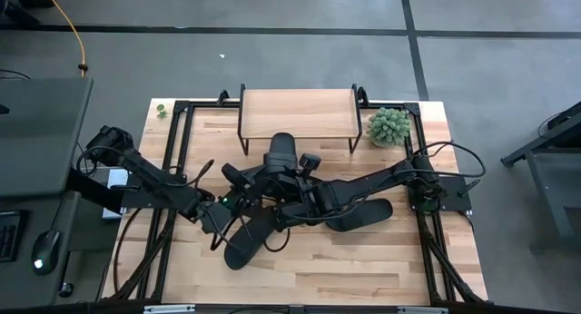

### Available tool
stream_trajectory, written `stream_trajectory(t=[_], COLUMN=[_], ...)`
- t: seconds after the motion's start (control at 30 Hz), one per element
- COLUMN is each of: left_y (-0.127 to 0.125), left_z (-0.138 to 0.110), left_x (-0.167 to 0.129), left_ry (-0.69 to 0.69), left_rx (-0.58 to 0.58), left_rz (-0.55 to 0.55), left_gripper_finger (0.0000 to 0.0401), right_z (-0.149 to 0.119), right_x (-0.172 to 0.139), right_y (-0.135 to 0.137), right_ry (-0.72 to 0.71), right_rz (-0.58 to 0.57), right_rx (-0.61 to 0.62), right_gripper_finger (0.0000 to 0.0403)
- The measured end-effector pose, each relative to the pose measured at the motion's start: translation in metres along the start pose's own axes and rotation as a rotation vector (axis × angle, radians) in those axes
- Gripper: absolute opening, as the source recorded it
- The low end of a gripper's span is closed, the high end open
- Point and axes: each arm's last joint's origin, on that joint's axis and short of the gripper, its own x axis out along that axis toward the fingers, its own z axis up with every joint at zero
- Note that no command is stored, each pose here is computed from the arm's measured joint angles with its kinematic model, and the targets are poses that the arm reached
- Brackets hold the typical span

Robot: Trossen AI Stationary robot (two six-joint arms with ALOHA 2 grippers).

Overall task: Pick and place slides into the shelf
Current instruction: Put the black slipper on the shelf

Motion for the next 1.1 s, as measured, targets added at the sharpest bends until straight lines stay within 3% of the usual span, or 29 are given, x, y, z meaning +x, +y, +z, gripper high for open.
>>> stream_trajectory(t=[0.53,0.8,1.1], left_y=[0.035,0.049,0.056], left_z=[0.018,0.014,0.011], left_x=[-0.051,-0.068,-0.068], left_ry=[-0.103,-0.079,-0.045], left_rx=[-0.167,-0.210,-0.266], left_rz=[-0.024,-0.003,0.019], left_gripper_finger=[0.0188,0.0189,0.0189], right_z=[0.004,0.009,0.014], right_x=[0.001,-0.013,-0.034], right_y=[-0.004,-0.025,-0.056], right_ry=[-0.019,-0.044,-0.093], right_rz=[-0.017,0.012,-0.008], right_rx=[-0.070,-0.050,-0.073], right_gripper_finger=[0.0000,0.0000,0.0000])
